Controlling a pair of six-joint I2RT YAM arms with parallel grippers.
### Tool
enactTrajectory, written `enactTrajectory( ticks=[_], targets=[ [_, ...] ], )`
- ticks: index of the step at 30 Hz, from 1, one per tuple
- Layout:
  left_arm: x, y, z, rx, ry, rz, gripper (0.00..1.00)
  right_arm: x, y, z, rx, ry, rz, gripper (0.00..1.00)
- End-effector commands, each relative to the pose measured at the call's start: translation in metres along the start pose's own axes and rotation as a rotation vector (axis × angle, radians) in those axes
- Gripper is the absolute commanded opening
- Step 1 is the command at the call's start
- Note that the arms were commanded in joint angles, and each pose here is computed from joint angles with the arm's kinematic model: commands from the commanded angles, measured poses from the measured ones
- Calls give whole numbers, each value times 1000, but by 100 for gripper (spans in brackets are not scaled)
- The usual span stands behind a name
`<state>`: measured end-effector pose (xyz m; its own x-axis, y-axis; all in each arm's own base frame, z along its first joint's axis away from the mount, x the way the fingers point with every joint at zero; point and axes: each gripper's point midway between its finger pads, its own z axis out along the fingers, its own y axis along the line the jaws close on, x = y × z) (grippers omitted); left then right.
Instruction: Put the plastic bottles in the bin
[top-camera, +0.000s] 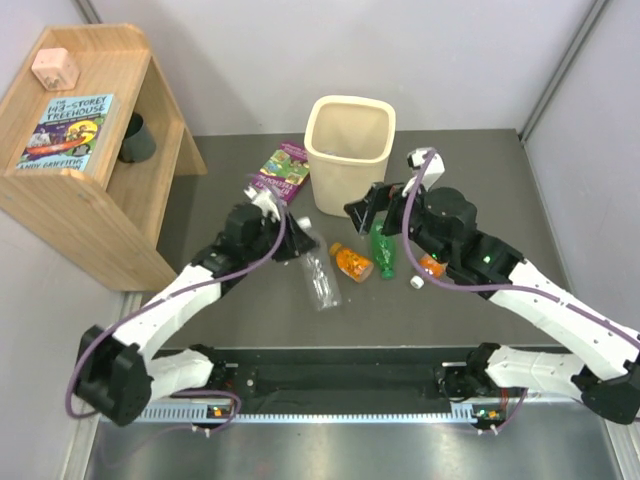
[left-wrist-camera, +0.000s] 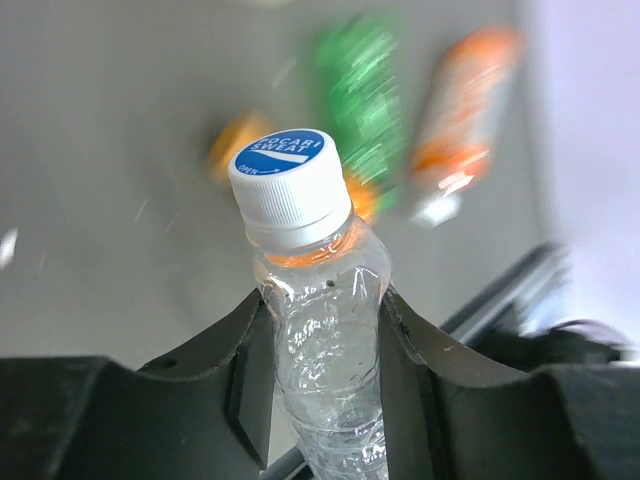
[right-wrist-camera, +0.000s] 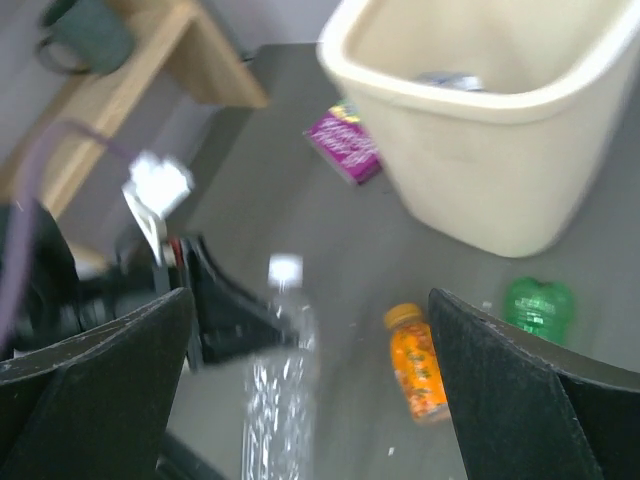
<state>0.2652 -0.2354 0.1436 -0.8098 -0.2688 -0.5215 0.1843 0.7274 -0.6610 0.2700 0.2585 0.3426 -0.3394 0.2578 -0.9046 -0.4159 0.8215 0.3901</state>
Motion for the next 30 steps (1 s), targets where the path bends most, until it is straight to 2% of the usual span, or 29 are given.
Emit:
enactTrajectory(
  ticks=[1,3,6,12,17,18,19,21,22,24,25,26,27,28,30],
  targets=[
    [-77,-79,-53,269,-247,87,4,3,44,-26,-288,6,6,100],
    [-106,-97,-70,332,-331,52,0,13,49,-27,-333,29,22,100],
    [-130,-127,-83,450,-392,59,0,30,59,-23,-385,96,40,99],
    [-131,-161,-82,616,-307,118,0,44,77,-12,-461,147,98,100],
    [-130,-169,-93,656,-317,150,0,58,85,4,-473,210,97,98],
    [-128,-171,-96,666,-314,163,0,61,86,8,-471,226,99,96],
    [-128,-173,-98,671,-313,171,0,63,87,9,-474,235,98,87],
    [-127,-174,-101,670,-316,183,0,70,85,12,-464,265,92,76],
    [-128,-175,-103,668,-323,188,0,75,84,14,-457,281,85,63],
    [-129,-174,-105,658,-327,195,2,76,83,14,-448,284,78,55],
    [-130,-173,-103,642,-334,199,12,71,83,13,-450,268,77,49],
    [-133,-170,-102,623,-342,194,39,67,82,12,-449,251,77,48],
    [-133,-162,-97,569,-328,164,84,56,83,10,-447,210,72,47],
    [-143,-151,-92,494,-372,140,99,48,82,9,-441,182,67,45],
    [-147,-134,-90,401,-395,99,99,20,80,7,-405,99,37,33]
  ],
)
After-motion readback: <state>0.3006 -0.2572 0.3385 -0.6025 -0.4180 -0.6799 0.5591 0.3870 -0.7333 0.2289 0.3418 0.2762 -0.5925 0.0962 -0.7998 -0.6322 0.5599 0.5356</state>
